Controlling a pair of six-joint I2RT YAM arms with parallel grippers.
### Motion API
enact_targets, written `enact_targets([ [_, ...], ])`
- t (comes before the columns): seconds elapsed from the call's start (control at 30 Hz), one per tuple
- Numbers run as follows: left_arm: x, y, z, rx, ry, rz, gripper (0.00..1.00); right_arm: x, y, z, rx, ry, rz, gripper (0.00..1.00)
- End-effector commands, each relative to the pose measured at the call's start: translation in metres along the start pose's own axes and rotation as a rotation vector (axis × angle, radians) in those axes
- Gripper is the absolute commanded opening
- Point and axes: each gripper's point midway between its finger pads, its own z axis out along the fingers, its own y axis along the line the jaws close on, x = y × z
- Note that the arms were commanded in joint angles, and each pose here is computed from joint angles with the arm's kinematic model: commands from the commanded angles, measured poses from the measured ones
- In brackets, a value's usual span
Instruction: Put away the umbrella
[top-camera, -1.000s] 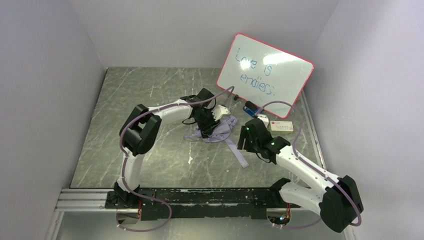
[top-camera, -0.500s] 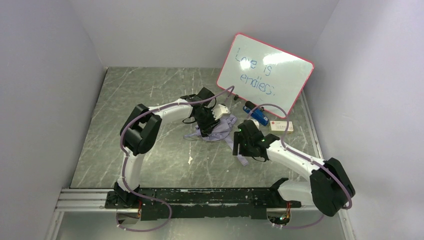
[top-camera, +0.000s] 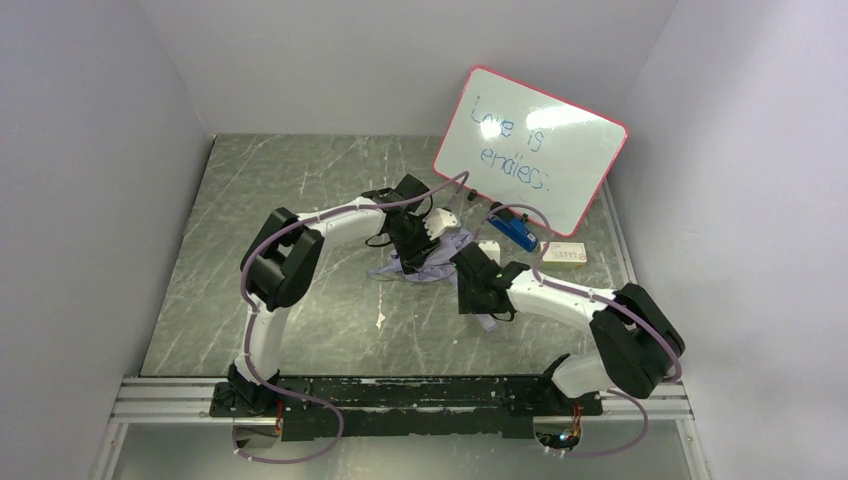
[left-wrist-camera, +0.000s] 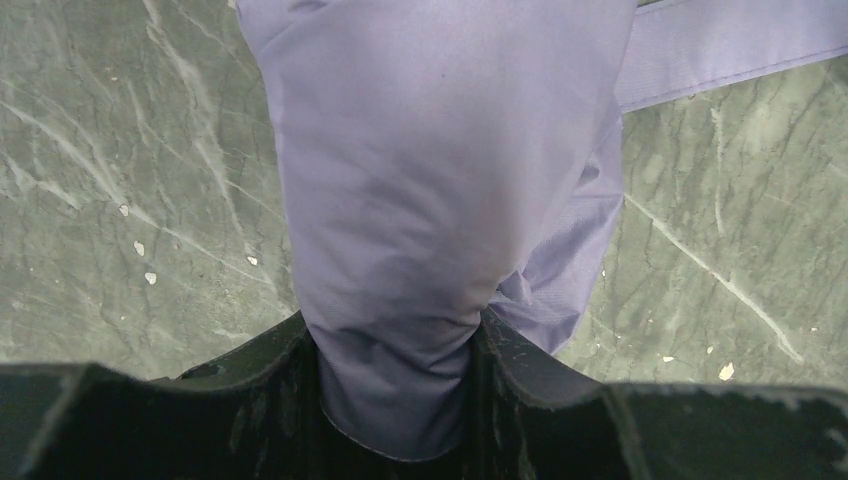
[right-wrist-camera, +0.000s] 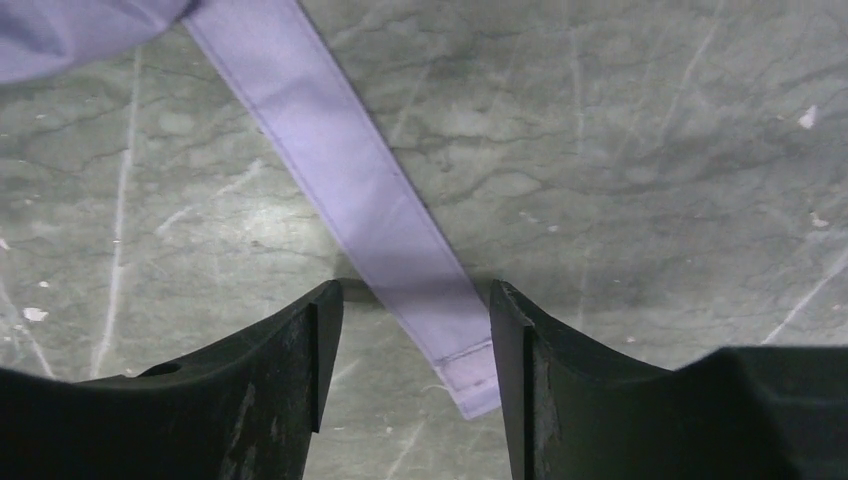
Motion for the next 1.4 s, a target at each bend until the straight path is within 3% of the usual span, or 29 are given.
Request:
enact_targets([
  [0.0, 0.057, 0.017, 0.012, -0.064, 0.189, -0.052, 0.05, 0.032, -0.006, 0.008, 0.090, 0.084, -0.018, 0.57],
  [0.33, 0.058, 0.016, 0.012, -0.065, 0.189, -0.052, 0.05, 0.057, -0.009, 0.017, 0.111, 0.153, 0.000, 0.36],
  [0.63, 0.055, 0.018, 0.012, -0.071, 0.181, -0.065, 0.05, 0.063, -0.017, 0.013, 0.156, 0.170, 0.037, 0.01],
  [0.87, 0.052, 0.026, 0.012, -0.108, 0.175, -0.094, 0.05, 0.076, 0.007, 0.002, 0.060, 0.207, 0.024, 0.00],
  [1.37, 0.051, 0.044, 0.009, -0.149, 0.160, -0.151, 0.05, 0.169, 0.045, -0.036, 0.030, 0.333, -0.125, 0.00],
])
